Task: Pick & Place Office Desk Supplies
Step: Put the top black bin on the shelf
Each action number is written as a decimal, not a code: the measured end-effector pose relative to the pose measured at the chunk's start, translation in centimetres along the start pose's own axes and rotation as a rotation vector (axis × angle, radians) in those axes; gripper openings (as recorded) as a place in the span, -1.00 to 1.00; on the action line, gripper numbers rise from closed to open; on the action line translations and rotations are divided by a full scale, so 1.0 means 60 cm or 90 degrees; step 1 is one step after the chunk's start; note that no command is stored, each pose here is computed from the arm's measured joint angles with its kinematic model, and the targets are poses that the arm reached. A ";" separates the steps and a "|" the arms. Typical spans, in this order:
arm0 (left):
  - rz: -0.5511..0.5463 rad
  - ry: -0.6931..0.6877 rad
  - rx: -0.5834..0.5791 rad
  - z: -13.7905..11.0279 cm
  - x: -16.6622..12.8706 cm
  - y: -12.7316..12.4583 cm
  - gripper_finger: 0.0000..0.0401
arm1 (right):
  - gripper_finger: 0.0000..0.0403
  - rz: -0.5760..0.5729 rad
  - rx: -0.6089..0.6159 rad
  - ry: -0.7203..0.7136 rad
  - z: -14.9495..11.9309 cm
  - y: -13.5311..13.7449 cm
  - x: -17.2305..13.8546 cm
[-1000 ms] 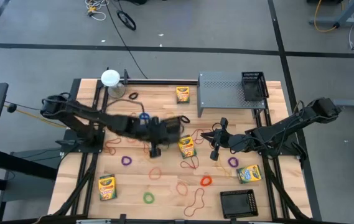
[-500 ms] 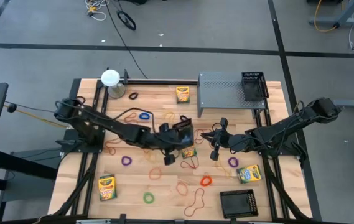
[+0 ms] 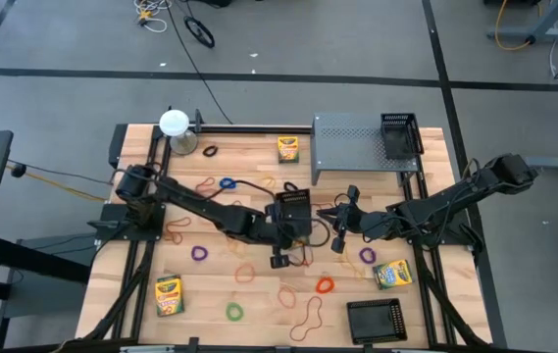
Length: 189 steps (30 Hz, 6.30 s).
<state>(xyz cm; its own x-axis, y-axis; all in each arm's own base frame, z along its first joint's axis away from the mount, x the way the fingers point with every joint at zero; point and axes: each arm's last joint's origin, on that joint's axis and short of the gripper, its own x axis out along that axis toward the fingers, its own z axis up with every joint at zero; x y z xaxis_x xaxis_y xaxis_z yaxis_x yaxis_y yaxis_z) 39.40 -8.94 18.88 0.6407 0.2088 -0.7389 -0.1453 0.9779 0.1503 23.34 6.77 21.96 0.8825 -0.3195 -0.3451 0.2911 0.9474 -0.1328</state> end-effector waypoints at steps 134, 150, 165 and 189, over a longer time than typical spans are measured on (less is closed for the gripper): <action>-0.098 -0.442 -0.028 -0.257 -0.120 0.089 -0.66 | -0.93 0.014 -0.225 0.408 0.043 0.166 0.174; -0.098 -0.436 -0.026 -0.258 -0.119 0.089 -0.66 | -0.90 0.035 -0.215 0.294 0.154 0.134 0.011; -0.096 -0.431 -0.023 -0.259 -0.118 0.089 -0.66 | -0.89 -0.035 -0.248 0.318 0.202 -0.007 -0.098; -0.096 -0.430 -0.021 -0.259 -0.118 0.089 -0.66 | -0.90 -0.125 -0.322 0.533 0.140 -0.191 -0.024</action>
<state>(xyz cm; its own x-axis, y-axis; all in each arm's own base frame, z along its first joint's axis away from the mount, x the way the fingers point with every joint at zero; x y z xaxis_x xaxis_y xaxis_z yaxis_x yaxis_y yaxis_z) 22.35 -5.39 14.68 0.9830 0.0427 -0.1783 -0.0343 0.9982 0.0501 21.84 -3.50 31.80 0.2334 -0.5632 -0.7927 0.0399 0.8201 -0.5709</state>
